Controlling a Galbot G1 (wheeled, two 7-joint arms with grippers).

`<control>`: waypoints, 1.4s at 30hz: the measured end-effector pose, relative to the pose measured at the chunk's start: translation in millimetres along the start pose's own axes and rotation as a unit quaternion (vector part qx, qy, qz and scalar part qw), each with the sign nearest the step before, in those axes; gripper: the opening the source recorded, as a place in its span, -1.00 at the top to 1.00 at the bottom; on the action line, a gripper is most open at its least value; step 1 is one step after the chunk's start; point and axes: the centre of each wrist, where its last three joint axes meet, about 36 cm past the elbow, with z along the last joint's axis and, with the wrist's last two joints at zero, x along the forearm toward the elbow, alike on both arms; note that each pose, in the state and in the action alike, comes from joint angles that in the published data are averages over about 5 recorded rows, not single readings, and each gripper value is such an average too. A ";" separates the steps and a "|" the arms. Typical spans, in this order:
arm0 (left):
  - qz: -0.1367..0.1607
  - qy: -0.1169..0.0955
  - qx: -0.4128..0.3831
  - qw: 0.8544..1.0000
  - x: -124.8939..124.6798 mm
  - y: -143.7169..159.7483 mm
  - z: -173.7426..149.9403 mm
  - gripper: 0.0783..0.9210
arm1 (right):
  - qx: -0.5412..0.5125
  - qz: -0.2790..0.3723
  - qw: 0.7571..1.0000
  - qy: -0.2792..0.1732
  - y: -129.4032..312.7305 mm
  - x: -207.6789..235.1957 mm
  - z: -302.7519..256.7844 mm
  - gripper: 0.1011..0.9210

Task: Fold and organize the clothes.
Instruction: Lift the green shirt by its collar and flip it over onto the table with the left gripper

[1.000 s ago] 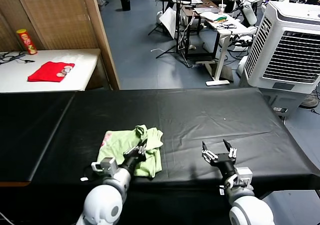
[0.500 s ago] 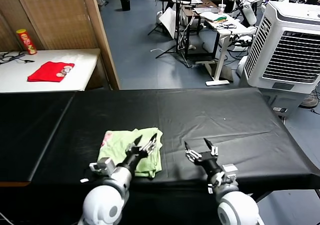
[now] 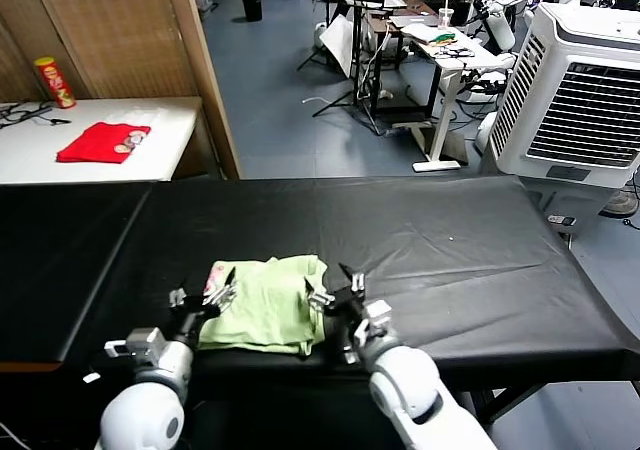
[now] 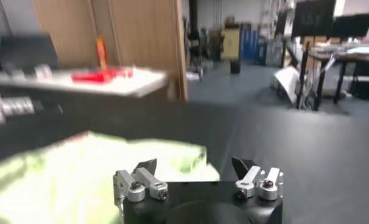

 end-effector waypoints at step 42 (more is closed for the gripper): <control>0.013 0.049 0.241 0.969 -14.7 52.3 36.6 0.83 | -0.028 0.051 0.992 -0.110 -8.3 54.4 2.5 -0.70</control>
